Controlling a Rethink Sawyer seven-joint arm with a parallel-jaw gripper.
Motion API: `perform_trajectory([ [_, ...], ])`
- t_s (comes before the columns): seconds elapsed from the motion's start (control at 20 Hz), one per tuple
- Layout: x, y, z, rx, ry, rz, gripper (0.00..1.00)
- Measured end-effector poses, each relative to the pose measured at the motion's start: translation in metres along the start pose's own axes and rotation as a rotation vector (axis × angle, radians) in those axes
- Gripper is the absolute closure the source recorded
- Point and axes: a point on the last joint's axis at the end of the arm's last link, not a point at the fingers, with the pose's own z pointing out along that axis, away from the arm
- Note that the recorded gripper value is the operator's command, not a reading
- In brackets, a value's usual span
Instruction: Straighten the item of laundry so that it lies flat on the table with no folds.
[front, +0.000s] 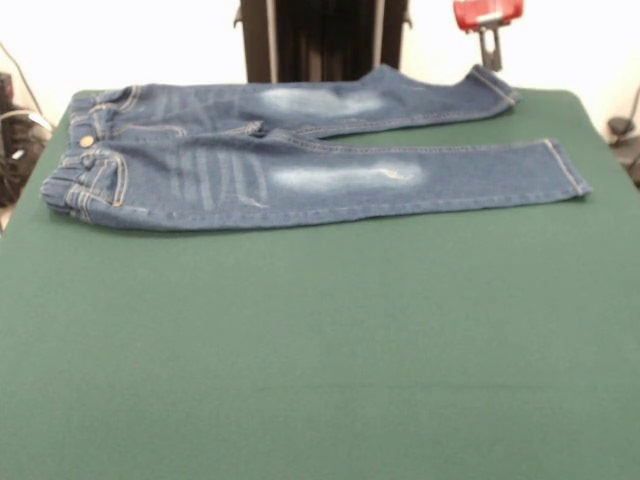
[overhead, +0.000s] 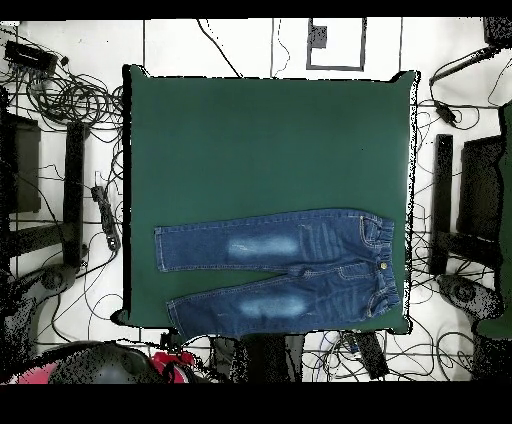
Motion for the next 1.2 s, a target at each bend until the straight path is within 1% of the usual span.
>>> perform_trajectory([
  [0.2, 0.0024, 0.0011, -0.0001, -0.001, 0.000, -0.008, 1.00],
  [0.55, 0.0039, 0.0044, 0.0028, 0.008, -0.019, -0.018, 1.00],
  [1.2, 0.0047, 0.0075, 0.0028, -0.003, 0.001, 0.019, 1.00],
])
